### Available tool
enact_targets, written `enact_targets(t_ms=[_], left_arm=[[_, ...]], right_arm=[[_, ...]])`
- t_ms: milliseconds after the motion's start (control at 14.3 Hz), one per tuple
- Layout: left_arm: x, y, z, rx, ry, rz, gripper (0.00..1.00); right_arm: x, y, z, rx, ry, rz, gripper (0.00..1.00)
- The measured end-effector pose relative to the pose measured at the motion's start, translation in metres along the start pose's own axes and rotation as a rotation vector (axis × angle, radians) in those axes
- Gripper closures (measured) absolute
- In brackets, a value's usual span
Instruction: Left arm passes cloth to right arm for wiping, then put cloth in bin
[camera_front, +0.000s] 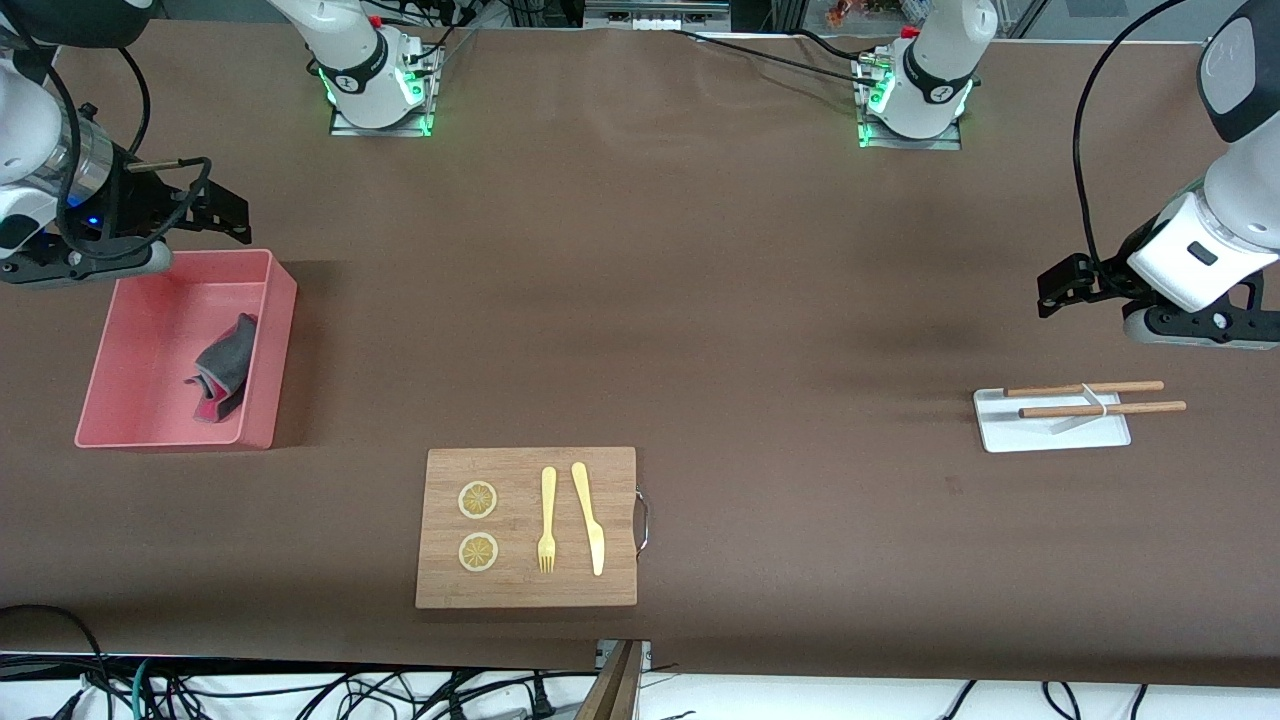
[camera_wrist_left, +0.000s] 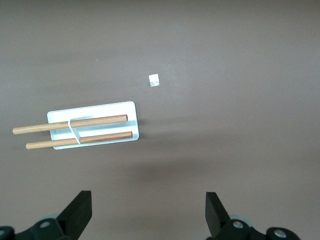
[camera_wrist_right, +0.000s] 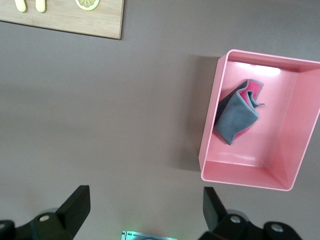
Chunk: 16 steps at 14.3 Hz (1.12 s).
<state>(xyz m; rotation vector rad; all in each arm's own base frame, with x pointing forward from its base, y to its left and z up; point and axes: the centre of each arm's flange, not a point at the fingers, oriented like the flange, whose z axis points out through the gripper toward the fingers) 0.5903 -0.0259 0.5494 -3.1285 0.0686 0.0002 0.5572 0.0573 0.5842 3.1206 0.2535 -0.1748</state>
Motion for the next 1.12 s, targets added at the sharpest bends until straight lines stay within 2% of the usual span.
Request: enact_targets(t_ms=[279,489,1118], left_arm=[[0.0,0.0,0.0,0.0,0.0,0.0,0.0],[0.0,0.0,0.0,0.0,0.0,0.0,0.0],[0.0,0.0,0.0,0.0,0.0,0.0,0.0]], right_arm=[[0.0003,-0.0004,-0.0056,0.004,0.013,-0.001,0.0],[0.0004,-0.0025,-0.0062,0.029,0.017,-0.019,0.0],[0.0002,0.0042,-0.0073,0.031,0.02,-0.02,0.0]])
